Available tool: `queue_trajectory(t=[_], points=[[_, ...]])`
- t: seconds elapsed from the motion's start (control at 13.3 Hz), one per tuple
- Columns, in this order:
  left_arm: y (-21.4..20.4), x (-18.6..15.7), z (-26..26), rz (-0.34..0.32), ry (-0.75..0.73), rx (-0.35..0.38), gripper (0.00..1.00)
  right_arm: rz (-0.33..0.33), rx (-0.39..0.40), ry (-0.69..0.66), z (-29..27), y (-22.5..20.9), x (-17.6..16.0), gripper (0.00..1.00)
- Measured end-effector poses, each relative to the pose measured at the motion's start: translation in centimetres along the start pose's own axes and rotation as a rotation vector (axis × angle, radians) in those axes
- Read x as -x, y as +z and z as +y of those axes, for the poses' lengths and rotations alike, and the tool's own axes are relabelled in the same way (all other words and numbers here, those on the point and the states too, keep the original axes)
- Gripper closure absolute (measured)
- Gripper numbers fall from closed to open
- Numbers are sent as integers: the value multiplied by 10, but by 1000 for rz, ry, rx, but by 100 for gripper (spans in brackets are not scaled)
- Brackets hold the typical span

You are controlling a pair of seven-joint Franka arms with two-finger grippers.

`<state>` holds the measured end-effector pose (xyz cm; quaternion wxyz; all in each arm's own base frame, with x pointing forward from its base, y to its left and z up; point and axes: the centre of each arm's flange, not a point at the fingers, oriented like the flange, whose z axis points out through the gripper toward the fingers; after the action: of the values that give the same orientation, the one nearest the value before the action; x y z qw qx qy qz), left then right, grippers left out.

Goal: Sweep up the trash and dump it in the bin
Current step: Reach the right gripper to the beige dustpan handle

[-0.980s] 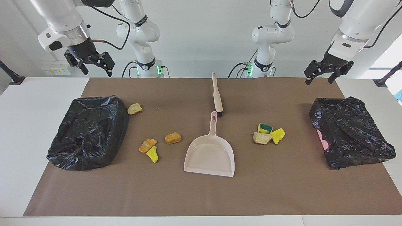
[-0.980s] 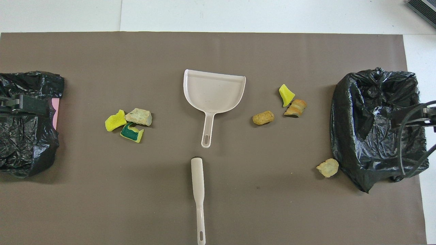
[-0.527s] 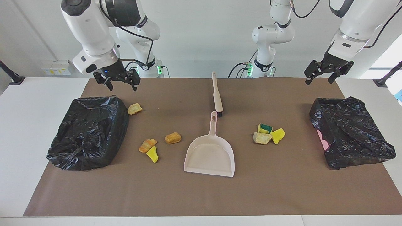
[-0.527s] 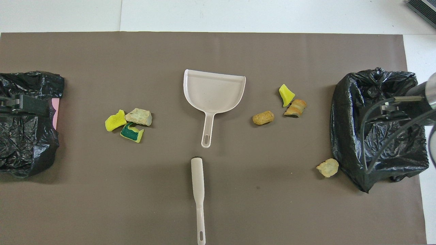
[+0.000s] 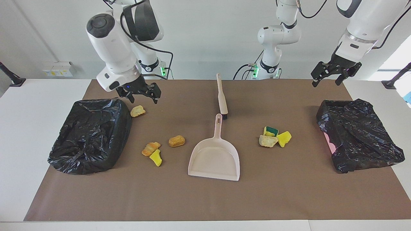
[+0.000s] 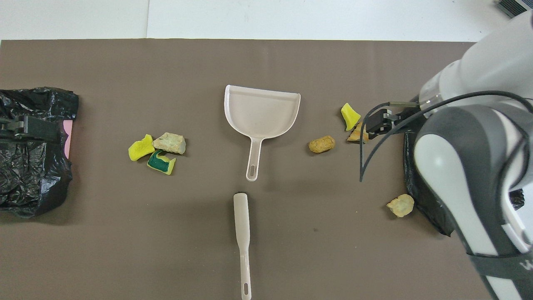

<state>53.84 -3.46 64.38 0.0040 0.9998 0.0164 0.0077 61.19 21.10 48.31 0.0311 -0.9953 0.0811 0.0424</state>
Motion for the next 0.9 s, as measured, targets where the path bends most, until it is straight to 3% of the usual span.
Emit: queue_trajectory(t=[0.9], points=[[0,0,0,0,0,0,0,29,-25,77,-165,116,35,0]])
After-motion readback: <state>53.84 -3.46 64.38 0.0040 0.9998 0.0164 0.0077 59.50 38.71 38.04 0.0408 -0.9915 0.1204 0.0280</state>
